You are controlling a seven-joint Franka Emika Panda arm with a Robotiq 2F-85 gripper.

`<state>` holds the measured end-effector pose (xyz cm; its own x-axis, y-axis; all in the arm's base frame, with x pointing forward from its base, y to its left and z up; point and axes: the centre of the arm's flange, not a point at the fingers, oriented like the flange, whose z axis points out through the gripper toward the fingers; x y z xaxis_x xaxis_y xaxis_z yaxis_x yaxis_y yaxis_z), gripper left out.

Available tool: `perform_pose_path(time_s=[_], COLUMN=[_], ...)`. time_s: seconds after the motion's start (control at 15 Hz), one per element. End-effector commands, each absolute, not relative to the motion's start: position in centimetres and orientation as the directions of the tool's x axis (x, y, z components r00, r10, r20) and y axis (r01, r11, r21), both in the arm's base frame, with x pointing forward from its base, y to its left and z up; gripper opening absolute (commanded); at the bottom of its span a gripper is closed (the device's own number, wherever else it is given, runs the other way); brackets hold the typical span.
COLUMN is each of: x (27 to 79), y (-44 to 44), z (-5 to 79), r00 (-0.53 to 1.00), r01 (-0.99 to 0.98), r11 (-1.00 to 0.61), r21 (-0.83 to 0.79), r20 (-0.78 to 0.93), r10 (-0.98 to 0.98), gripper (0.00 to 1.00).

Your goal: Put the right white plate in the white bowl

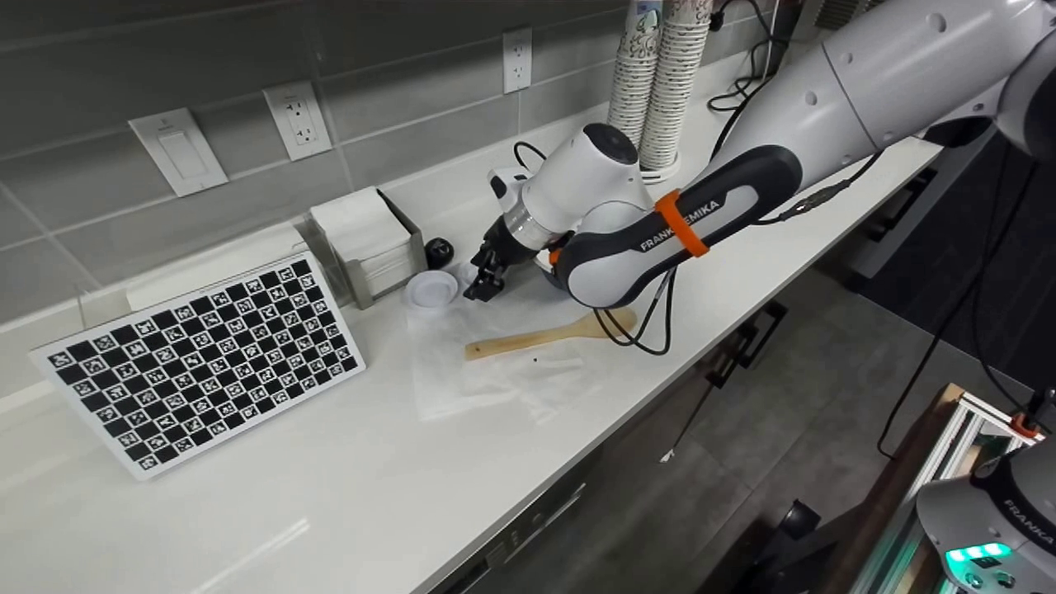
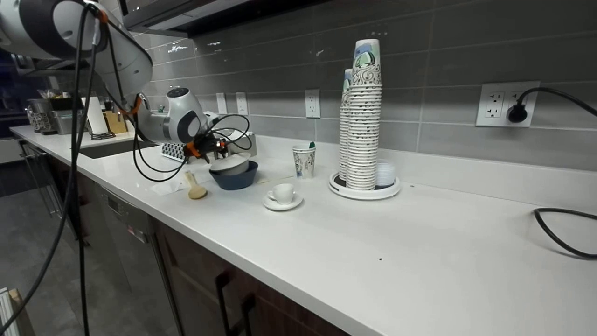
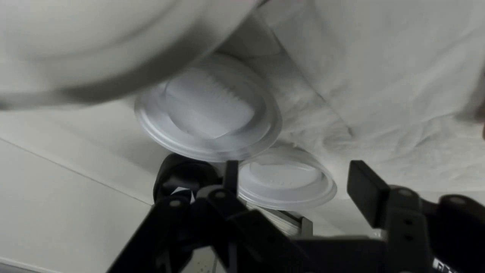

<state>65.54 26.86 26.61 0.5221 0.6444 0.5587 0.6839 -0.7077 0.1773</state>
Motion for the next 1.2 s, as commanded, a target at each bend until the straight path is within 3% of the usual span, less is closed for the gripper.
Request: perform_pose_path(time_s=[0.0,0.4,0.47,0.53,0.6,1.13], x=[68.4,68.1,67.9,67.9,67.9,68.0], y=[27.6,28.0,28.2,28.4,28.5,28.9], z=[25.8,24.1,23.8,23.5,23.4,25.5], r00=[0.478,0.495,0.494,0.491,0.487,0.466], r01=[0.696,0.721,0.728,0.726,0.724,0.702], r11=[-0.677,-0.652,-0.646,-0.645,-0.644,-0.649], r21=[0.237,0.233,0.23,0.24,0.247,0.293], r20=[0.551,0.485,0.478,0.476,0.478,0.5], r10=[0.684,0.721,0.726,0.73,0.731,0.73], gripper=[0.56,0.53,0.5,0.41,0.46,0.61])
